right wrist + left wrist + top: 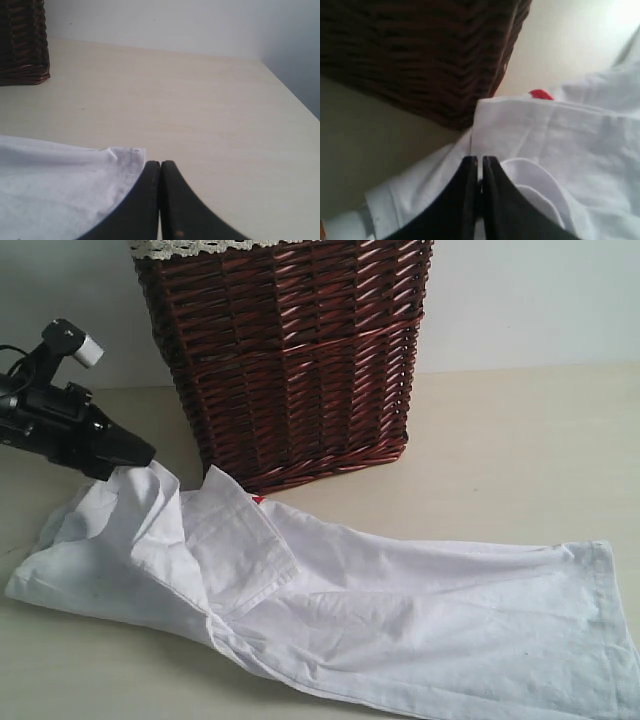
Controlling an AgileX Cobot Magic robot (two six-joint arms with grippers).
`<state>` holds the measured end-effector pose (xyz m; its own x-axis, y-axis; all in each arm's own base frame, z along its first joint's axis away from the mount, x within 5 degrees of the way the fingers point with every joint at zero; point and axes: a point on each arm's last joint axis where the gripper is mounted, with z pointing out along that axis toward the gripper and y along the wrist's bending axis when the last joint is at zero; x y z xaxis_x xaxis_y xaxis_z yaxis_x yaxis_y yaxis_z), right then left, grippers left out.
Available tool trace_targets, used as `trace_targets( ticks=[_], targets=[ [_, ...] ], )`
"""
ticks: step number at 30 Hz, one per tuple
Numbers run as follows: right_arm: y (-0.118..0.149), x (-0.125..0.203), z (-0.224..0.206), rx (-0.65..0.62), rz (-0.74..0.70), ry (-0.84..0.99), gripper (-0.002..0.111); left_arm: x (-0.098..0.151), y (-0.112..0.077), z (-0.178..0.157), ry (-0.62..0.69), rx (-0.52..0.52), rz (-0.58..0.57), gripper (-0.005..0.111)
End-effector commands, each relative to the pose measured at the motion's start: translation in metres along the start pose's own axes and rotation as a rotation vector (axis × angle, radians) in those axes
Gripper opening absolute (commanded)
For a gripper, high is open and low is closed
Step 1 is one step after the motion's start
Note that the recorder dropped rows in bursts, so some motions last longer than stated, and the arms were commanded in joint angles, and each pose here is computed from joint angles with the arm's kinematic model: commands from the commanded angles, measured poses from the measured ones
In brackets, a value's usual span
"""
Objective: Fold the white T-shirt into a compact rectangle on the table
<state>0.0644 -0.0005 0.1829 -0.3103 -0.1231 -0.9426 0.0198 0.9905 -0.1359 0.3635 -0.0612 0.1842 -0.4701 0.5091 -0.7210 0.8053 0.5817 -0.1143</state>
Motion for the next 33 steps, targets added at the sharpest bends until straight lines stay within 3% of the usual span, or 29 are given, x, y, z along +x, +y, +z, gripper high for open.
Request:
trace_targets(
  ticks=[1, 4, 6, 9, 14, 16, 23, 27, 33],
  targets=[
    [0.0, 0.002, 0.0, 0.0, -0.008, 0.003, 0.0, 0.001, -0.003, -0.002, 0.022, 0.022, 0.005, 0.03],
    [0.0, 0.002, 0.0, 0.0, -0.008, 0.003, 0.0, 0.001, -0.003, -0.002, 0.022, 0.019, -0.056, 0.058],
    [0.0, 0.002, 0.0, 0.0, -0.008, 0.003, 0.0, 0.001, -0.003, -0.002, 0.03, 0.021, -0.095, 0.067],
    [0.0, 0.002, 0.0, 0.0, -0.008, 0.003, 0.0, 0.005, -0.008, -0.008, 0.088, 0.058, -0.108, 0.059],
    [0.0, 0.002, 0.0, 0.0, -0.008, 0.003, 0.0, 0.028, -0.034, -0.024, 0.31, 0.351, -0.048, 0.012],
    [0.0, 0.002, 0.0, 0.0, -0.008, 0.003, 0.0, 0.04, -0.041, -0.023, 0.362, 0.416, -0.04, 0.0],
    [0.0, 0.002, 0.0, 0.001, -0.01, 0.004, 0.0, 0.062, -0.055, -0.008, 0.327, 0.497, -0.055, 0.019],
    [0.0, 0.002, 0.0, 0.001, -0.01, 0.004, 0.0, 0.065, -0.057, 0.009, 0.318, 0.49, -0.039, 0.022],
    [0.0, 0.002, 0.0, 0.0, -0.008, 0.003, 0.0, 0.062, -0.053, 0.04, 0.295, 0.327, 0.016, 0.022]
  ],
)
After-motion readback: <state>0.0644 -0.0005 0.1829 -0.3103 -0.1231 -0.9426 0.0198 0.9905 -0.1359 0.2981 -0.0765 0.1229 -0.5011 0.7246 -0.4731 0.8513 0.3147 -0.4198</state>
